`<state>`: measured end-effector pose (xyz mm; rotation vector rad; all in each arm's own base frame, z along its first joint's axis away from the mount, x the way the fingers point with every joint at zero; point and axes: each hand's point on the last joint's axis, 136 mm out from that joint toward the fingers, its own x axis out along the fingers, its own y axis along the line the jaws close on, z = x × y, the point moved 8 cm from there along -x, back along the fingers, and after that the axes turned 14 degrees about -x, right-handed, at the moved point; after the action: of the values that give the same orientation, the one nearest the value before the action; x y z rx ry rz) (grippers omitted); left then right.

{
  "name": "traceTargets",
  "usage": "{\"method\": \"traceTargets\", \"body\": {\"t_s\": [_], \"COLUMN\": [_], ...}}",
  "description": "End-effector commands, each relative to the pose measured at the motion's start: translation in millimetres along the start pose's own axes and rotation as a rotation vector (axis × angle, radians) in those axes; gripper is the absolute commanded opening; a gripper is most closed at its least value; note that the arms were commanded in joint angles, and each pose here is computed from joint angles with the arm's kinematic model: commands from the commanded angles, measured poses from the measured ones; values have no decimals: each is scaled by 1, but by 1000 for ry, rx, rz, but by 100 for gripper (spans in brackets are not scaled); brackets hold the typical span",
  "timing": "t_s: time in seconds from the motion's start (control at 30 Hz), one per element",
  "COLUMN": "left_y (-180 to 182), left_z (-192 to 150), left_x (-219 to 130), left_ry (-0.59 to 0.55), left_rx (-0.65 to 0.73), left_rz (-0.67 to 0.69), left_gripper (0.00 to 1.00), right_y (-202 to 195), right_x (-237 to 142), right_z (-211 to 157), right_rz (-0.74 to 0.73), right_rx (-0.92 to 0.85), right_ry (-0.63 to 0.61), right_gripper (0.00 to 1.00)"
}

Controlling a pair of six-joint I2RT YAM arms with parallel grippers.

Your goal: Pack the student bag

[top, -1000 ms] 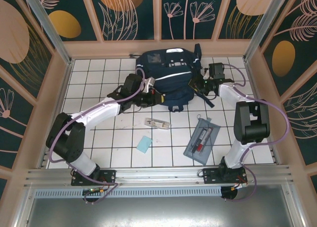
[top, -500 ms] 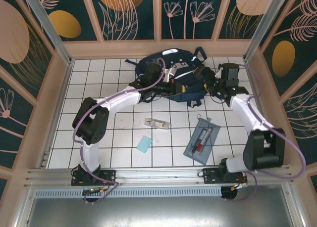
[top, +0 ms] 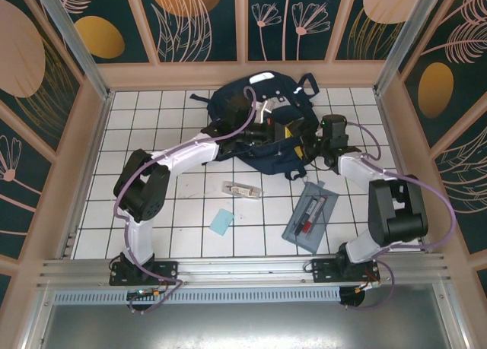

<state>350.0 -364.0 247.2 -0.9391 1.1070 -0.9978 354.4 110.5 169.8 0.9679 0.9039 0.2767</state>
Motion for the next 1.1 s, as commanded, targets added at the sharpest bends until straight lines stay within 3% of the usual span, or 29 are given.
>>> {"method": "traceTargets", "body": {"t_s": [0.0,0.13,0.27,0.33,0.4,0.43,0.5,0.63,0.77,1.07], "left_y": [-27,-15,10,24,35,41,46,54,71,115], "left_z": [-4,-8,-12,-13,-12,-11,-8,8,22,22], "left_x": [-13,-15,-15,-14,-11,-9,-3,6,15,37], "left_ry": [-13,-15,-22,-24,-28,-35,-52,-143,-199,-134], "left_rx": [70,73,80,85,71,49,15,14,33,-36], "left_rz": [-78,-4,125,201,241,251,245,276,395,503], "left_gripper": [0,0,2,30,49,57,62,63,61,56], "right_y": [6,12,19,20,17,15,8,-8,-22,-51], "right_x": [9,-2,-24,-38,-50,-55,-61,-54,-38,-3], "right_z": [6,6,6,3,0,-2,-5,-11,-11,-10], "right_rz": [68,48,-15,-51,-80,-97,-138,-142,-158,-202], "right_rx": [-8,-47,-115,-144,-159,-168,-182,-147,-109,-41], "right_ry": [-25,-58,-82,-91,-97,-104,-117,-104,-78,-54], "right_gripper": [75,74,81,86,89,89,90,89,88,87]}}
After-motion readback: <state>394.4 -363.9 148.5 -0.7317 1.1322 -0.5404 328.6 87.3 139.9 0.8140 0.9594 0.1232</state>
